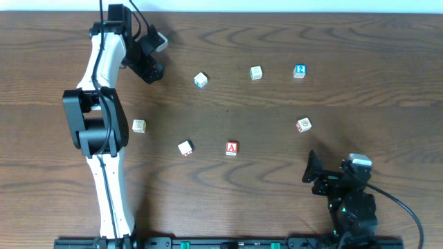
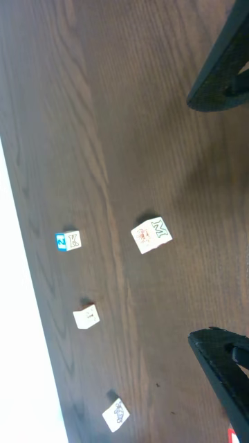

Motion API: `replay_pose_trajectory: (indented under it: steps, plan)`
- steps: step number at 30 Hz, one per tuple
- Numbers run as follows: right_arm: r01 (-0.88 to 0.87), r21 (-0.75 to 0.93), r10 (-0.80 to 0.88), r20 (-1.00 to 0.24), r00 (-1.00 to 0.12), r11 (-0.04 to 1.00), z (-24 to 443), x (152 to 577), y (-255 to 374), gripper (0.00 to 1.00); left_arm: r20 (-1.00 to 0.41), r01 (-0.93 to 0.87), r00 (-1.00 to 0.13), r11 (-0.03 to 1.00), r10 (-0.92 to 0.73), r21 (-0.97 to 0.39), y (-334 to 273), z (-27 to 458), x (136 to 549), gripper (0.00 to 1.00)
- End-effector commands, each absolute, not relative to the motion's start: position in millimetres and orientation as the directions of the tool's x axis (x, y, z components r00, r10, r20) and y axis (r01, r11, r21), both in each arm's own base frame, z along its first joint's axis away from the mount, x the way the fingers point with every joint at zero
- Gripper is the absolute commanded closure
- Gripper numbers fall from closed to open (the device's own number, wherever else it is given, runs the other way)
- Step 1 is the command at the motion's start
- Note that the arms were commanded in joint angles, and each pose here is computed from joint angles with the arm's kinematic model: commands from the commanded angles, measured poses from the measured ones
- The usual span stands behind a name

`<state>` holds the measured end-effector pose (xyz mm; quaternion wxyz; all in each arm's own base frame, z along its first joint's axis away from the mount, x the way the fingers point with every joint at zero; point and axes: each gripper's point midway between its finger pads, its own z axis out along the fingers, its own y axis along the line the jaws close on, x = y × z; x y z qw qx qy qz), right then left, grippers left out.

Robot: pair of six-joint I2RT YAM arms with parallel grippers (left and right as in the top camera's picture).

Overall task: Spell out Ai2
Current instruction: 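Lower left gripper and close on the red 'I' block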

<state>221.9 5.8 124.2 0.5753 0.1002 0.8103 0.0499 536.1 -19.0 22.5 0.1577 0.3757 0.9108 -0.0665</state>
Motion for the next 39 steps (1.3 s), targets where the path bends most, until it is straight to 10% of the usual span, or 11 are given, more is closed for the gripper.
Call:
replay_pose_trajectory:
  steps: [1, 7, 39]
  plan:
    - [0.110, 0.188, 0.214, -0.925, -0.314, 0.976, 124.0, 221.9, 4.0, 0.01, -0.322, 0.704, -0.676, 0.710, 0.663, -0.017, -20.7, 7.5, 534.6, 0.05]
    - [0.110, 0.188, 0.214, -0.925, -0.314, 0.976, 124.0, 221.9, 4.0, 0.01, -0.341, 0.690, -0.681, 0.724, 0.647, -0.003, -20.5, 9.0, 541.6, 0.00]
    - [0.110, 0.188, 0.214, -0.925, -0.314, 0.976, 124.0, 221.9, 4.0, 0.01, -0.333, 0.684, -0.691, 0.730, 0.641, -0.013, -20.4, 8.3, 539.0, 0.56]
